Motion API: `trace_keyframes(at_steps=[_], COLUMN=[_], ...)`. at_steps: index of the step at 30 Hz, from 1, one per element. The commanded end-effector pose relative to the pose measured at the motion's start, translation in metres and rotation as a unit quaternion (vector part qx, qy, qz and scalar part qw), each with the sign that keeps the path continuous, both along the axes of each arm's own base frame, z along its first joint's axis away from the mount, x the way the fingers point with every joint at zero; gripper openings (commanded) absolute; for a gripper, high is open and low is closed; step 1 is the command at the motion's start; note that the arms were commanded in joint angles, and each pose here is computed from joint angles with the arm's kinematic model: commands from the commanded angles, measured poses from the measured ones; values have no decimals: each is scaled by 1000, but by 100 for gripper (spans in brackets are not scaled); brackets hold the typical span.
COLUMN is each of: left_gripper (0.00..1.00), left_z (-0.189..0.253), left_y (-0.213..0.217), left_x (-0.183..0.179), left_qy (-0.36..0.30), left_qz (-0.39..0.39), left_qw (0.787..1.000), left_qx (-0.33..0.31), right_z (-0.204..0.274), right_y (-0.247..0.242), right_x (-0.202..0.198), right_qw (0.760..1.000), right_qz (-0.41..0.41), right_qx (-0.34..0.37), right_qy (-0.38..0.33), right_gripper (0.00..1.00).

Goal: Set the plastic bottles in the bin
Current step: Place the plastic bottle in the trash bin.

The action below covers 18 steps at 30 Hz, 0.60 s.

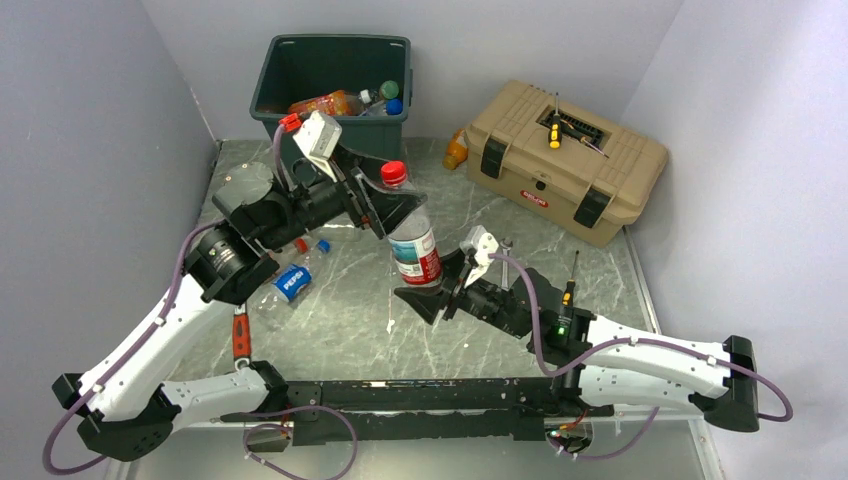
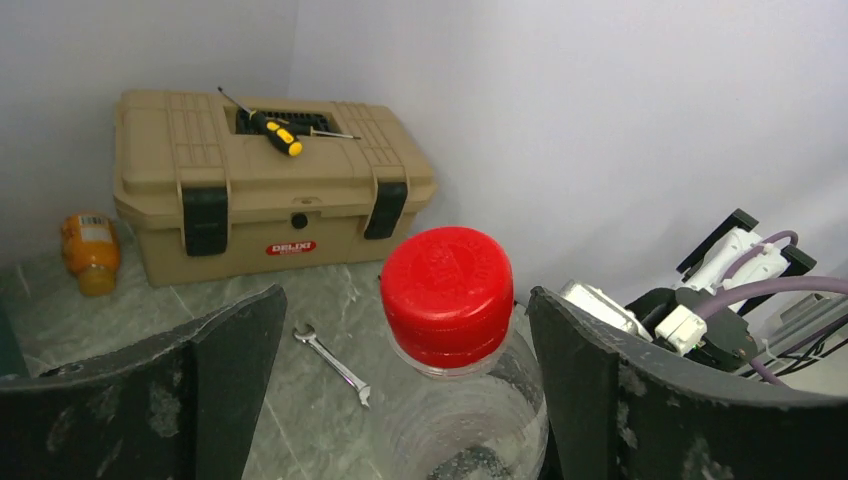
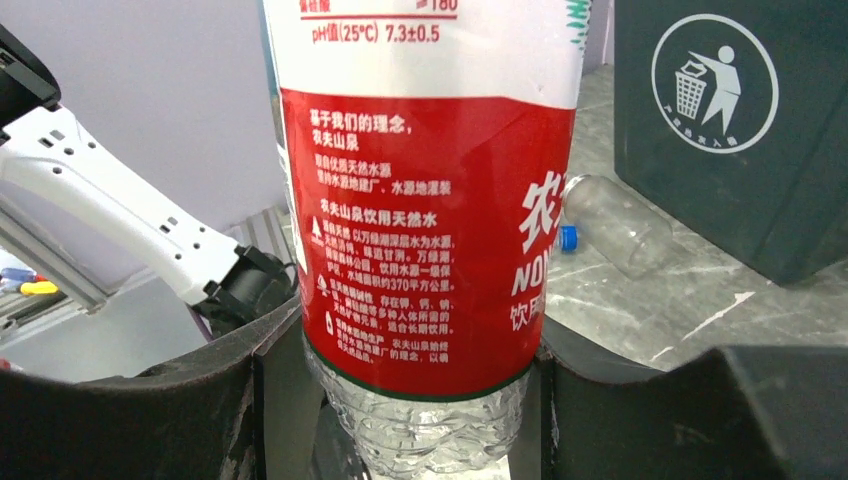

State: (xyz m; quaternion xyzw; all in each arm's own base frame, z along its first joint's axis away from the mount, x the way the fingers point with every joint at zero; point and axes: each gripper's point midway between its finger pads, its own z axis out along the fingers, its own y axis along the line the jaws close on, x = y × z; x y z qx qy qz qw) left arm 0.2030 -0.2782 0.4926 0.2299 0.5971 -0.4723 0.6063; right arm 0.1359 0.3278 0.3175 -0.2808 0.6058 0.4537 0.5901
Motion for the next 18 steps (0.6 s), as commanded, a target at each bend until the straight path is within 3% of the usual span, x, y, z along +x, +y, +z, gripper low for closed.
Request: trace_keyframes(at_steps=[1,3,8,18], left_gripper=[96,93,73,14], left_z=[-11,-10,-2,10], left_y=[5,6,2,-4], left_x=[6,6,-2,-13], left_qy=[28,29,20,4], left_qz=[17,15,-17,-54], left_qw=[999,999,1000,998], left_qx=[4,-1,-11,-28], right_z=[39,39,35,20], right_y=[-6,-7,-4,-3], right_x=[-10,-10,-8,-3], right_qw=[997,997,998,999], right_qz=[18,19,17,5], right_qx=[60,61,47,31], right_qy=[-43,-45,-43,-35], right_gripper=[26,26,25,26])
